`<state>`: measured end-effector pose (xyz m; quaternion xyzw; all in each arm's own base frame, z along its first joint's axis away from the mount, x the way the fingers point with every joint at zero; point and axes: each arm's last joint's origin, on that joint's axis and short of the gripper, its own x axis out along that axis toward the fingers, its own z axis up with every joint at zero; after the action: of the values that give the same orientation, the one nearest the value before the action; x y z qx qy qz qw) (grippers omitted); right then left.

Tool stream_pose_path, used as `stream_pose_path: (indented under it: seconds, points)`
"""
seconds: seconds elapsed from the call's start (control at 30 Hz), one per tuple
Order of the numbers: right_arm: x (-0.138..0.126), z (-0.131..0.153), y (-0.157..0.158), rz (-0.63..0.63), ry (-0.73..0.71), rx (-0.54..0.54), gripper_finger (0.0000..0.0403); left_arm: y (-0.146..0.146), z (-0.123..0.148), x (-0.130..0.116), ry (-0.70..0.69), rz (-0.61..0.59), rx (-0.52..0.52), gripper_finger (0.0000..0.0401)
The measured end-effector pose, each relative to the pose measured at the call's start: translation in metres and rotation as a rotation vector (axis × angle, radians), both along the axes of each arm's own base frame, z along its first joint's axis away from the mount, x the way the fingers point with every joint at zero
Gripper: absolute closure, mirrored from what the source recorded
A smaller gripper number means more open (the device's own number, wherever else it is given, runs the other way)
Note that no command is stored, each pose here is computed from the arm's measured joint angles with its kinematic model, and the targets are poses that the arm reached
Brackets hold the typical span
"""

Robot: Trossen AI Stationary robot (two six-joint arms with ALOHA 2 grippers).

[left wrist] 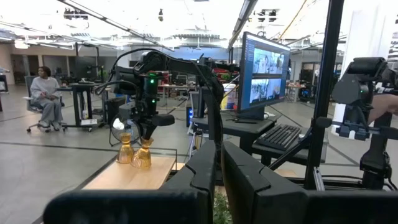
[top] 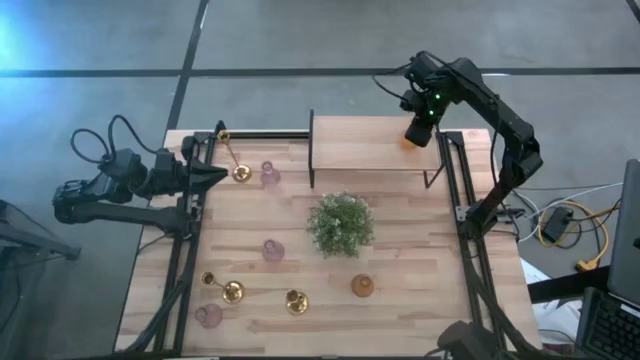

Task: Pick & Place candle stick holders
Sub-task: Put the bottom orange candle holder on the shelf

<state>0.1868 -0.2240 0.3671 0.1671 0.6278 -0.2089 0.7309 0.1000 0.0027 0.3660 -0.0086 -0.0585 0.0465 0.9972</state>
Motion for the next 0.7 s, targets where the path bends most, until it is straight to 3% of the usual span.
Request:
stream_pose_path:
  seconds: [0.7]
  points:
    - [-0.0056, -0.0075, -0.0086, -0.017, -0.053, 0.025, 0.0380, 0.0000, 0.0000, 0.0000, 0.000, 0.000, 0.000, 0.0371]
